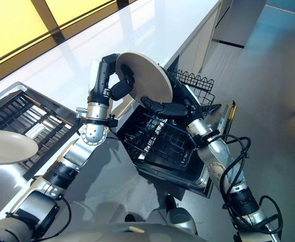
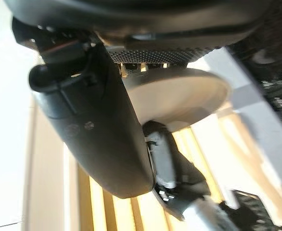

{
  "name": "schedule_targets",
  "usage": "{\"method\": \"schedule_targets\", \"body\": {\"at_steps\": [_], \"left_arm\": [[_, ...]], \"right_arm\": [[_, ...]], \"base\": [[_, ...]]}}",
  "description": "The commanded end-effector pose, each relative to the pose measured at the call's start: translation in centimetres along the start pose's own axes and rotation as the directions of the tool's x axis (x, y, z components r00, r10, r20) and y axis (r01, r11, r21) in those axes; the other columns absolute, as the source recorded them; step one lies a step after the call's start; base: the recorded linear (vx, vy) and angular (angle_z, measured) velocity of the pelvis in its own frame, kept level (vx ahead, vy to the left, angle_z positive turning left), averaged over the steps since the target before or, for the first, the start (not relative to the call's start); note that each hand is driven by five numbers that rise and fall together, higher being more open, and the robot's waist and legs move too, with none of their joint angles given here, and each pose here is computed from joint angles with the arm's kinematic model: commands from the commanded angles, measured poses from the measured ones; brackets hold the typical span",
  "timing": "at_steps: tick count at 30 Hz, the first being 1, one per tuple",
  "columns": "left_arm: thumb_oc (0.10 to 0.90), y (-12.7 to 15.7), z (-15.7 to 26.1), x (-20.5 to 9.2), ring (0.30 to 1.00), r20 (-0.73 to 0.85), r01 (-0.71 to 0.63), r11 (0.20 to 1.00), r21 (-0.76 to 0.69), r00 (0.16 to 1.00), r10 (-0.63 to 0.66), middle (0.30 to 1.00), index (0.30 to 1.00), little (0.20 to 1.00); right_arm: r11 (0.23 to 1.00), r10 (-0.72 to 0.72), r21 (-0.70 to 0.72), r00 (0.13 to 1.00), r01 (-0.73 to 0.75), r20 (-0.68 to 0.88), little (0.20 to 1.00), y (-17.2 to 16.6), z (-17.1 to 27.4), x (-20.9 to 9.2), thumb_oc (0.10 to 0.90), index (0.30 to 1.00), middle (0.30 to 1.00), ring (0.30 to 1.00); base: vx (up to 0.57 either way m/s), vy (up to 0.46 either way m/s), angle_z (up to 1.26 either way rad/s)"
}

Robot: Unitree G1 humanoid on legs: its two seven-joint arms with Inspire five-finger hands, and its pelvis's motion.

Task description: Pick up plates and place into dishwasher.

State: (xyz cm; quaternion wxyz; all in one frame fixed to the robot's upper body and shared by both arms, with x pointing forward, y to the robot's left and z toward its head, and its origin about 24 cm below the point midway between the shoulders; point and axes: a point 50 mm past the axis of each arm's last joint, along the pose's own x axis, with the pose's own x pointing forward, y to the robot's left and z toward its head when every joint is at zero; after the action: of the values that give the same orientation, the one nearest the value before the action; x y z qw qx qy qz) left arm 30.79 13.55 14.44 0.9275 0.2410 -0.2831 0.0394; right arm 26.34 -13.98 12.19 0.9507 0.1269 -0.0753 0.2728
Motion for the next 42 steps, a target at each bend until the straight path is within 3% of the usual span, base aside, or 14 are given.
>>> {"method": "schedule_targets", "body": {"at_steps": [1, 3, 4, 5, 11, 28, 29, 30, 42], "left_arm": [[0.100, 1.8, 4.8, 3.6, 0.300, 0.277, -0.101, 0.995, -0.011, 0.956, 0.100, 0.300, 0.300, 0.200], [0.100, 1.9, 4.8, 3.5, 0.300, 0.280, -0.103, 0.995, -0.012, 0.955, 0.103, 0.300, 0.300, 0.200], [0.100, 1.9, 4.8, 3.5, 0.300, 0.281, -0.104, 0.995, -0.013, 0.954, 0.103, 0.300, 0.300, 0.200], [0.100, 1.8, 4.9, 3.5, 0.300, 0.282, -0.103, 0.995, -0.013, 0.954, 0.102, 0.300, 0.300, 0.200], [0.100, 1.4, 4.8, 3.3, 0.300, 0.270, -0.099, 0.995, -0.014, 0.958, 0.099, 0.300, 0.300, 0.200], [0.100, 0.7, 3.7, 2.7, 0.300, 0.207, -0.065, 0.997, -0.028, 0.976, 0.069, 0.300, 0.300, 0.200], [0.413, 0.6, 3.6, 2.7, 0.568, 0.204, -0.064, 0.998, -0.029, 0.977, 0.069, 0.568, 0.568, 0.513], [0.800, 0.6, 3.5, 2.7, 0.900, 0.192, -0.056, 0.998, -0.034, 0.979, 0.061, 0.900, 0.900, 0.900], [0.800, 2.4, 3.7, 2.7, 0.900, 0.141, 0.112, 0.993, -0.038, 0.984, -0.105, 0.900, 0.900, 0.900]], "right_arm": [[0.993, 0.079, -0.092, 0.989, -0.068, 0.126, 0.900, 0.7, 2.6, 0.6, 0.800, 0.900, 0.900, 0.900], [0.994, 0.068, -0.092, 0.987, -0.055, 0.145, 0.900, 0.5, 2.8, 0.4, 0.800, 0.900, 0.900, 0.900], [0.995, 0.057, -0.089, 0.985, -0.042, 0.166, 0.483, 0.5, 3.0, 0.4, 0.383, 0.542, 0.542, 0.542], [0.996, 0.049, -0.085, 0.981, -0.034, 0.187, 0.200, 0.4, 3.2, 0.5, 0.100, 0.300, 0.300, 0.300], [0.999, 0.000, -0.052, 0.963, 0.015, 0.270, 0.200, 0.6, 3.8, 0.8, 0.100, 0.300, 0.300, 0.300], [0.999, -0.023, -0.038, 0.951, 0.036, 0.307, 0.200, 0.6, 4.3, 0.9, 0.100, 0.300, 0.300, 0.300], [0.998, -0.026, -0.040, 0.951, 0.040, 0.307, 0.200, 0.5, 4.3, 0.9, 0.100, 0.300, 0.300, 0.300], [0.998, -0.029, -0.044, 0.951, 0.044, 0.307, 0.200, 0.4, 4.3, 0.9, 0.100, 0.300, 0.300, 0.300], [0.946, -0.152, -0.224, 0.928, 0.236, 0.339, 0.200, -2.2, 5.4, -0.7, 0.100, 0.300, 0.300, 0.300]], "base": [[0.00, 0.000, 0.00], [0.00, 0.000, 0.00], [0.00, 0.000, 0.00], [0.00, 0.000, 0.00], [0.00, 0.000, 0.00], [0.00, 0.000, 0.00], [0.00, 0.000, 0.00], [0.00, 0.000, 0.00], [0.00, 0.000, 0.00]]}}
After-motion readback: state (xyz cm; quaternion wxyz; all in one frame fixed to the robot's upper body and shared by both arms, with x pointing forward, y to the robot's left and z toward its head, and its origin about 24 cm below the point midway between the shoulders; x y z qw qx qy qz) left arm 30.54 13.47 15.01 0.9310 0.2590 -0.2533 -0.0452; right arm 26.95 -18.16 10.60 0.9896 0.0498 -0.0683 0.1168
